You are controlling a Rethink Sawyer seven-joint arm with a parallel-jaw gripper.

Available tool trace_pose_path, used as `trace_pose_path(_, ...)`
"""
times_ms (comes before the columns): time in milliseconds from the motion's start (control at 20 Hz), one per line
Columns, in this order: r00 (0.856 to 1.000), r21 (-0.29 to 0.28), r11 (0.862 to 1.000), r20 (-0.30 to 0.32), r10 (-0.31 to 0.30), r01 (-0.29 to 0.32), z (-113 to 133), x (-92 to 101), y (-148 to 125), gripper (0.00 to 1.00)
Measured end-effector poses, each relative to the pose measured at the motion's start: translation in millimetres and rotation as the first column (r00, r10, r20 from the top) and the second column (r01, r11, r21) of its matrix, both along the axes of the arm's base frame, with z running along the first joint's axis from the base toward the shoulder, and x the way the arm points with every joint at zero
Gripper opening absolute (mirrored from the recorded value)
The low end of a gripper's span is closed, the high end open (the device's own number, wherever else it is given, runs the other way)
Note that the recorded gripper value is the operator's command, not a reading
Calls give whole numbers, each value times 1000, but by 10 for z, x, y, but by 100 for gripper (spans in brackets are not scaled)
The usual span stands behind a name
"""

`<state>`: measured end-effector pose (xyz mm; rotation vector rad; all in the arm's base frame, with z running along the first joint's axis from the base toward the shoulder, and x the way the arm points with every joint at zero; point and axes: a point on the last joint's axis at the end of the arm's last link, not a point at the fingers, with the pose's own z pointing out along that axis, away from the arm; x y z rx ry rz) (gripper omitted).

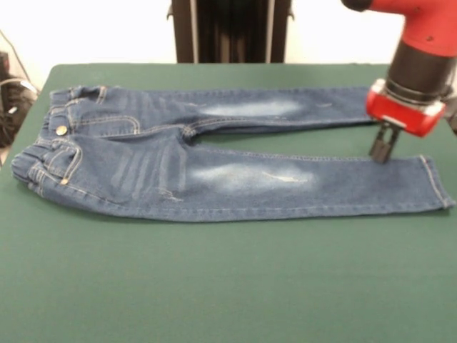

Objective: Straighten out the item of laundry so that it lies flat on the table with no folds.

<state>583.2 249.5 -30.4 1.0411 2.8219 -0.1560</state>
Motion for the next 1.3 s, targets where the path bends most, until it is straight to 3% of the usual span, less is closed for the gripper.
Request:
trace_pose_path(400,998,-32,997,5,-66,66,286,76,-879,0)
trace_pose_path(1050,998,-42,998,43,-52,54,602,172,-1281,0)
trace_pose_path(1300,997,-41,997,56,-58,60,645,272,-1663,0)
